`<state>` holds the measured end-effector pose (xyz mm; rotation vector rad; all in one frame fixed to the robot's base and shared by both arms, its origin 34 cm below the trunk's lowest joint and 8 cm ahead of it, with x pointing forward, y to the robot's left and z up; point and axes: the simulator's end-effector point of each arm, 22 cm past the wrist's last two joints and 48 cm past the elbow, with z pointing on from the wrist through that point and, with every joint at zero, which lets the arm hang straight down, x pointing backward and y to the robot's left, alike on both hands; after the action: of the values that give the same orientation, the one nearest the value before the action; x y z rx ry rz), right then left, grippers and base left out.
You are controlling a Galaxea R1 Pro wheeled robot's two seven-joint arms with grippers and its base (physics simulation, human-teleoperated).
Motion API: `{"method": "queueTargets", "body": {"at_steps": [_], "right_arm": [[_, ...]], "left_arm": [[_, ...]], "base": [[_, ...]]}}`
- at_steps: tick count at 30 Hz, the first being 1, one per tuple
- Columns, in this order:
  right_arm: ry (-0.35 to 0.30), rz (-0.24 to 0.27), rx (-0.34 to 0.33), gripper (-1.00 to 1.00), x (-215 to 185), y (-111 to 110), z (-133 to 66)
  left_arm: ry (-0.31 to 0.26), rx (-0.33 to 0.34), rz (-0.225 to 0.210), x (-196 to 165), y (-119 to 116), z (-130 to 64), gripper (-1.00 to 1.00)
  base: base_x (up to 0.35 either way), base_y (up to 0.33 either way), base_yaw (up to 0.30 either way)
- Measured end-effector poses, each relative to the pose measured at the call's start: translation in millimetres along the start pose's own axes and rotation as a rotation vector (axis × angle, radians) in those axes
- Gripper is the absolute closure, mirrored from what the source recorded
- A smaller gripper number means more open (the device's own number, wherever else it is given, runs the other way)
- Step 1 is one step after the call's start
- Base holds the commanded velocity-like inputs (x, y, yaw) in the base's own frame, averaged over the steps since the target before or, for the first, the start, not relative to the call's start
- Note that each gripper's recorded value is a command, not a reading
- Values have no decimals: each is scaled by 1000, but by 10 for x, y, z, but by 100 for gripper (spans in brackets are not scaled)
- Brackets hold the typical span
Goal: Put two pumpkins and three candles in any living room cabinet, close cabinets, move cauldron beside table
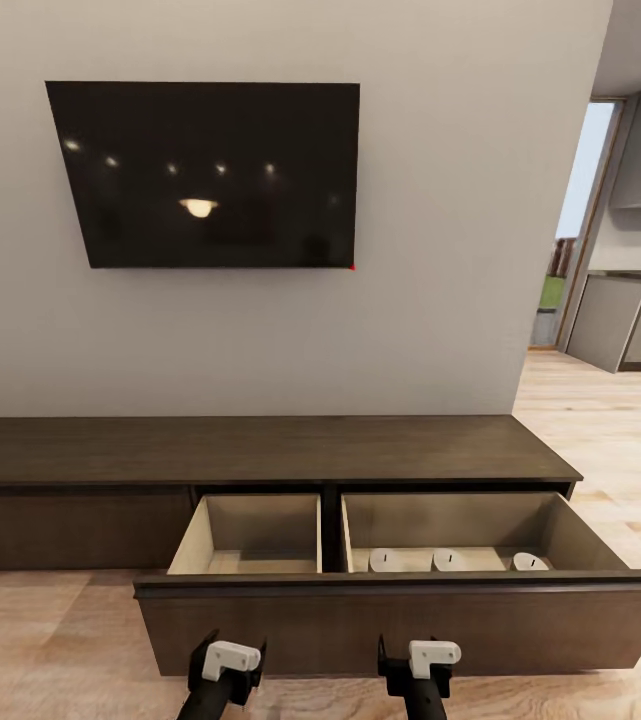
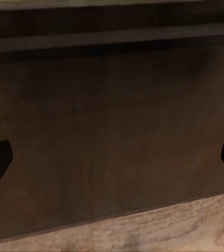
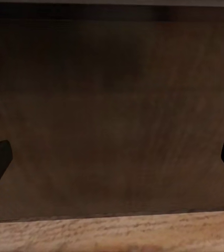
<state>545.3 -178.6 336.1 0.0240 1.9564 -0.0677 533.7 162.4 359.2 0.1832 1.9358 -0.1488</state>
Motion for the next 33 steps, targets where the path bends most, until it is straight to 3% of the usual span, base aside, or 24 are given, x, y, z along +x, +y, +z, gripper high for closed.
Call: {"method": "queueTargets", "body": {"at_steps": [3, 9, 16, 33], "right_arm": [[0, 0, 0, -100, 0, -2, 0], [0, 0, 0, -100, 0, 0, 0], [0, 0, 0, -100, 1, -3, 1], [2, 3, 4, -100, 6, -16, 2]], "left_arm": [[-42, 4, 0, -244, -10, 50, -100], [-52, -1, -24, -405, 0, 89, -100], [-37, -13, -78, -369, 25, 90, -100], [-31, -20, -102, -307, 2, 57, -100]], "base": [[0, 0, 0], [0, 0, 0], [-29, 0, 0], [-175, 0, 0]]}}
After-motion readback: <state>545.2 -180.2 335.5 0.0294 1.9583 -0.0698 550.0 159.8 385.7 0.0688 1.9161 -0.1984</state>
